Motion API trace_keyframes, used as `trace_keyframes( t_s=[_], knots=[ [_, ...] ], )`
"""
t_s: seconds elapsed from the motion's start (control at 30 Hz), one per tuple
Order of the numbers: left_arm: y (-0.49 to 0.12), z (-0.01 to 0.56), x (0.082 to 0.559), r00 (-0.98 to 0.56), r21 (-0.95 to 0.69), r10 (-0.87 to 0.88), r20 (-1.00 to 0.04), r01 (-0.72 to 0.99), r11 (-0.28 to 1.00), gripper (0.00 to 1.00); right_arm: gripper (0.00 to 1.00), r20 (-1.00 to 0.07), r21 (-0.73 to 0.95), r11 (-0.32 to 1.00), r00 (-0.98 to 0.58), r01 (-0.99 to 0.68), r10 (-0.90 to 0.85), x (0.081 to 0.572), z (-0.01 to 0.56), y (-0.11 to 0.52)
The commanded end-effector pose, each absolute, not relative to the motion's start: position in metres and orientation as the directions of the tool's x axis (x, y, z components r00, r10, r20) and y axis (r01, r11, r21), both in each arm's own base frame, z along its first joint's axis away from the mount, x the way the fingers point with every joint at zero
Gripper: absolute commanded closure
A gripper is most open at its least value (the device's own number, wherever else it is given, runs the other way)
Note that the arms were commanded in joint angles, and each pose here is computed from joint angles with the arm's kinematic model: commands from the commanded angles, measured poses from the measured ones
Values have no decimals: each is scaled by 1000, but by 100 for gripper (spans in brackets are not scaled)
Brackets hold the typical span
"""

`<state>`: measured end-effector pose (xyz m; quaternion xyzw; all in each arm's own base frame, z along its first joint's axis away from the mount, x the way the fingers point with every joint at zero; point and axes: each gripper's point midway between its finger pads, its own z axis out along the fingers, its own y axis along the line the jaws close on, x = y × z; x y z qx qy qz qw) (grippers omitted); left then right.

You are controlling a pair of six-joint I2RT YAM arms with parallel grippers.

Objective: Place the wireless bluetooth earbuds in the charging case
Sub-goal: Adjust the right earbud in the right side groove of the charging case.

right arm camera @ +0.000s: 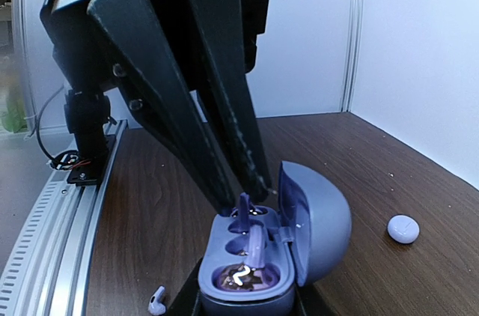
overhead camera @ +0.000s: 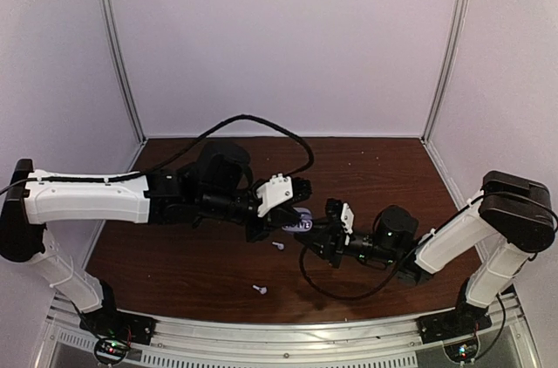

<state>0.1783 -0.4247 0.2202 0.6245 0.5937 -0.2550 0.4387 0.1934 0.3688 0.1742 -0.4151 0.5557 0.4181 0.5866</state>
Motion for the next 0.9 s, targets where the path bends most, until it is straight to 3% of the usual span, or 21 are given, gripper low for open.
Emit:
trace_keyframes(
  t_s=[0.0,0.47,0.6,0.87],
  knots=[
    [-434,223,185,188,271,518,-835,959,89,89,100,-996,-30,273,53,-961,77,191,189,373],
    [-437,194,165,184,197,556,-811,980,-36,93,100,-995,-10,257,34,-966,89,190,191,372],
    [-435,194,171,174,207,575,-799,978,-8,87,100,-995,-4,250,28,-968,93,189,192,371],
    [-424,253,189,201,302,465,-862,941,154,60,100,-996,19,228,1,-973,88,190,190,374]
  ],
)
